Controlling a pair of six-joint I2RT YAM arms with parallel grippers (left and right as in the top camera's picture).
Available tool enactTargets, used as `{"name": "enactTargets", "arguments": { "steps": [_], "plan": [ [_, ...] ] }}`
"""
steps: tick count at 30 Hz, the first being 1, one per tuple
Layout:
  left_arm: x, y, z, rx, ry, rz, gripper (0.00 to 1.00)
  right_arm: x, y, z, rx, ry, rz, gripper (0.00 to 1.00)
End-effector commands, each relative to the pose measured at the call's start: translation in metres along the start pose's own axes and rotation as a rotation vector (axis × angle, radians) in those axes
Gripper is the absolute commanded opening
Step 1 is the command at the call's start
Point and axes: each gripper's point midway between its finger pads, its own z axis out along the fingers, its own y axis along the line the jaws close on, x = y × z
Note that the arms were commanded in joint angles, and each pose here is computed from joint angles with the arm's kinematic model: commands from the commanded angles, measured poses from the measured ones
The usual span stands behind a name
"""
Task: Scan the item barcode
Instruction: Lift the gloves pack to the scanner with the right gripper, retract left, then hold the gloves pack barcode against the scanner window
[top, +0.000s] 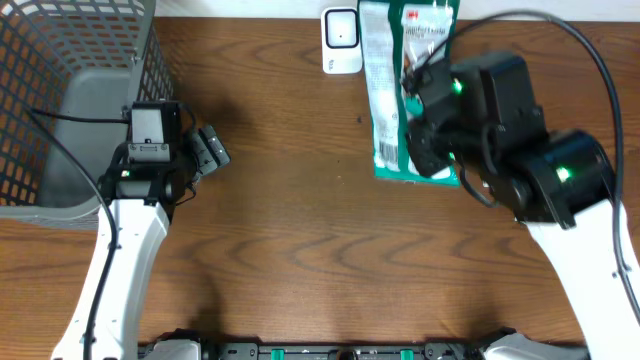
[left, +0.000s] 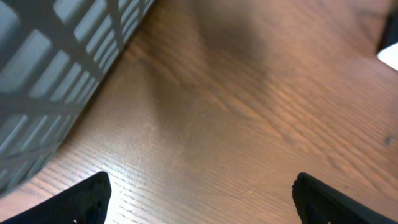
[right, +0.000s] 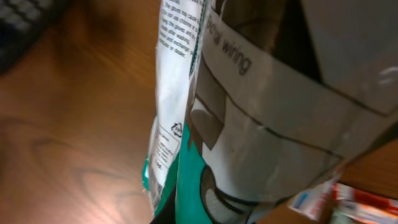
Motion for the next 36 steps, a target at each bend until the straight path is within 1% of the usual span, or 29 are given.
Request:
{"name": "enactTargets", "arguments": {
  "steps": [1, 5, 10, 12, 14, 19, 22, 25, 27, 31, 36],
  "plan": [
    [0.002, 0.006, 0.009, -0.033, 0.021, -0.002, 0.96, -0.014, -0.011, 0.017, 0.128, 0.044, -0.116, 0.01],
    [0.004, 0.007, 0.015, -0.040, 0.034, -0.003, 0.96, -0.033, -0.021, 0.039, 0.268, 0.085, -0.237, 0.01],
    [0.005, 0.008, 0.016, -0.043, 0.039, -0.009, 0.96, -0.069, -0.022, 0.078, 0.463, 0.098, -0.494, 0.01],
    [0.005, 0.008, 0.016, -0.043, 0.040, -0.009, 0.96, -0.087, -0.021, 0.101, 0.540, 0.091, -0.612, 0.01],
    [0.005, 0.008, 0.016, -0.043, 0.039, -0.009, 0.96, -0.101, -0.021, 0.122, 0.614, 0.086, -0.687, 0.01],
    [0.005, 0.008, 0.016, -0.043, 0.040, -0.009, 0.96, -0.131, -0.025, 0.177, 0.787, 0.065, -0.807, 0.01],
    [0.005, 0.008, 0.016, -0.043, 0.040, -0.009, 0.96, -0.143, -0.027, 0.204, 0.854, 0.052, -0.879, 0.01],
    [0.005, 0.008, 0.016, -0.043, 0.039, -0.009, 0.96, -0.159, -0.026, 0.232, 0.926, -0.014, -0.914, 0.01],
    [0.005, 0.008, 0.016, -0.043, 0.040, -0.009, 0.96, -0.164, -0.023, 0.249, 0.950, -0.047, -0.950, 0.01],
    [0.005, 0.008, 0.016, -0.043, 0.040, -0.009, 0.96, -0.162, -0.021, 0.277, 0.968, -0.056, -1.024, 0.01],
    [0.005, 0.008, 0.016, -0.043, 0.039, -0.009, 0.96, -0.149, -0.023, 0.313, 0.903, -0.061, -1.090, 0.01]
  ]
}}
